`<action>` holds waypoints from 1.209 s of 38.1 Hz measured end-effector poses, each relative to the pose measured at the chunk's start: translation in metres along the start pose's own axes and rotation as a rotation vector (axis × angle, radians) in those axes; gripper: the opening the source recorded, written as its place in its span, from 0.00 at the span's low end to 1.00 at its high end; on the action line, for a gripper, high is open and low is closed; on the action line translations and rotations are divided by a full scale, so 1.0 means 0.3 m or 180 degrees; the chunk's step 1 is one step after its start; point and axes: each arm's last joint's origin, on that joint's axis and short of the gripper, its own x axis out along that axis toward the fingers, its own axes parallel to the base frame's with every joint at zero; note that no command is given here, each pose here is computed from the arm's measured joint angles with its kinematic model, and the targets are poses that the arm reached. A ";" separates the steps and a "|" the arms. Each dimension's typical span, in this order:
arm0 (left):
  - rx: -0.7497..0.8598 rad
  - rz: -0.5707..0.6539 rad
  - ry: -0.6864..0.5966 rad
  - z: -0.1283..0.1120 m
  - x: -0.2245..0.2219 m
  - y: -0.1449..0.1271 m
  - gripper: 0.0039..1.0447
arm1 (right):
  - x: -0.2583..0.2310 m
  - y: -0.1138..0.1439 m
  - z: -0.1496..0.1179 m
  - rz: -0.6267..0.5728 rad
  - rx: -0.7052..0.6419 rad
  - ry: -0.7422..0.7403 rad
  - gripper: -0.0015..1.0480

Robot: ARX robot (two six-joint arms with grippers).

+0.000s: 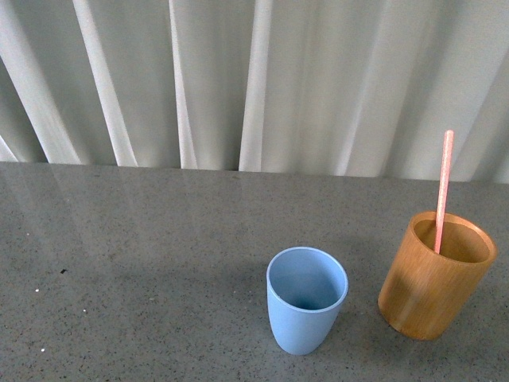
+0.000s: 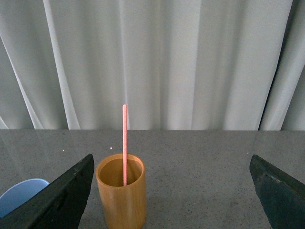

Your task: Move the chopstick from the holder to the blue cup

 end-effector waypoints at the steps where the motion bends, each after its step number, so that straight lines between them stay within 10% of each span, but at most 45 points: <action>1: 0.0000 0.0011 0.0001 -0.008 -0.012 0.005 0.03 | 0.000 0.000 0.000 0.0000 0.0000 0.0000 0.90; 46: -0.0001 0.0014 -0.0085 -0.074 -0.222 0.051 0.03 | 0.000 0.000 0.000 -0.0001 0.0001 0.0000 0.90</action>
